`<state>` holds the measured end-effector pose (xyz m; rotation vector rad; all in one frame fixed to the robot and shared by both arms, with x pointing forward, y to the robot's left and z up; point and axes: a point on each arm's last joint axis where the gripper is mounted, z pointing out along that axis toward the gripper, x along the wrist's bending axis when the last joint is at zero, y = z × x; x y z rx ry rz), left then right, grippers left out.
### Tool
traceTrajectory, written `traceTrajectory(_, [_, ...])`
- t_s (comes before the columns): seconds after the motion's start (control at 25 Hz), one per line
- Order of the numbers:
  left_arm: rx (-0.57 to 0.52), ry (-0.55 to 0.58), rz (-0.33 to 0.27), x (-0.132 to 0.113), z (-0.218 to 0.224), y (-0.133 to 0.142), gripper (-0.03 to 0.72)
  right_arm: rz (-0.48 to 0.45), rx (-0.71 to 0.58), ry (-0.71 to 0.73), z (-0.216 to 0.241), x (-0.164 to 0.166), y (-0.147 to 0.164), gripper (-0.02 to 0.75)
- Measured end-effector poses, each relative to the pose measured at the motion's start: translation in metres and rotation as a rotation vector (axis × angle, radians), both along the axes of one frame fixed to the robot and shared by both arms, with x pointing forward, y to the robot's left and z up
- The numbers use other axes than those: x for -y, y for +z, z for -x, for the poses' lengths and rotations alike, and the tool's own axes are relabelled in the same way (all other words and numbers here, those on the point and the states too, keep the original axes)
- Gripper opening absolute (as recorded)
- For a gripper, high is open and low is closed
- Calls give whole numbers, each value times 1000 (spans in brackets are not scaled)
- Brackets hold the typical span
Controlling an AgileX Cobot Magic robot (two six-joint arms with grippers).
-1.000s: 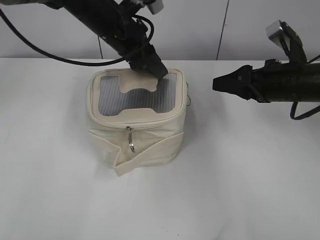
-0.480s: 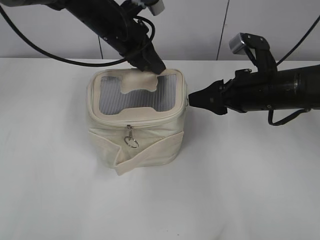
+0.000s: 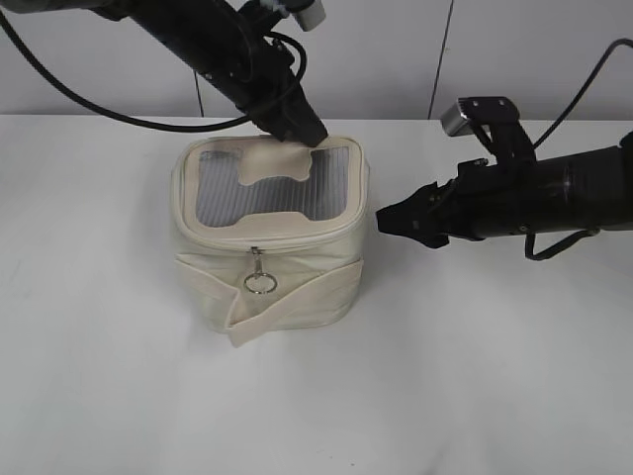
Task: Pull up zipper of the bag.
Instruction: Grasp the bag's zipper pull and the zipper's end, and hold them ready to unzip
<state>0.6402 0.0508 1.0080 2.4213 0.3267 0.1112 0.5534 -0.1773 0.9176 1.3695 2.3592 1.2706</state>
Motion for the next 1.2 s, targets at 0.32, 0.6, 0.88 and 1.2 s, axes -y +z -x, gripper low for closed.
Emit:
traceTrajectory(0.32, [0, 0, 0, 0, 0, 0, 16, 2, 8, 2, -23, -6, -9, 420])
traceTrajectory(0.6, [1, 1, 0, 0, 0, 0, 15, -23, 16, 16, -24, -8, -6, 420])
traceTrajectory(0.88, [2, 1, 0, 0, 0, 0, 15, -26, 19, 18, -24, -8, -5, 419])
traceTrajectory(1.2, [4, 2, 0, 0, 0, 0, 15, -34, 56, 21, -40, -13, -1, 418])
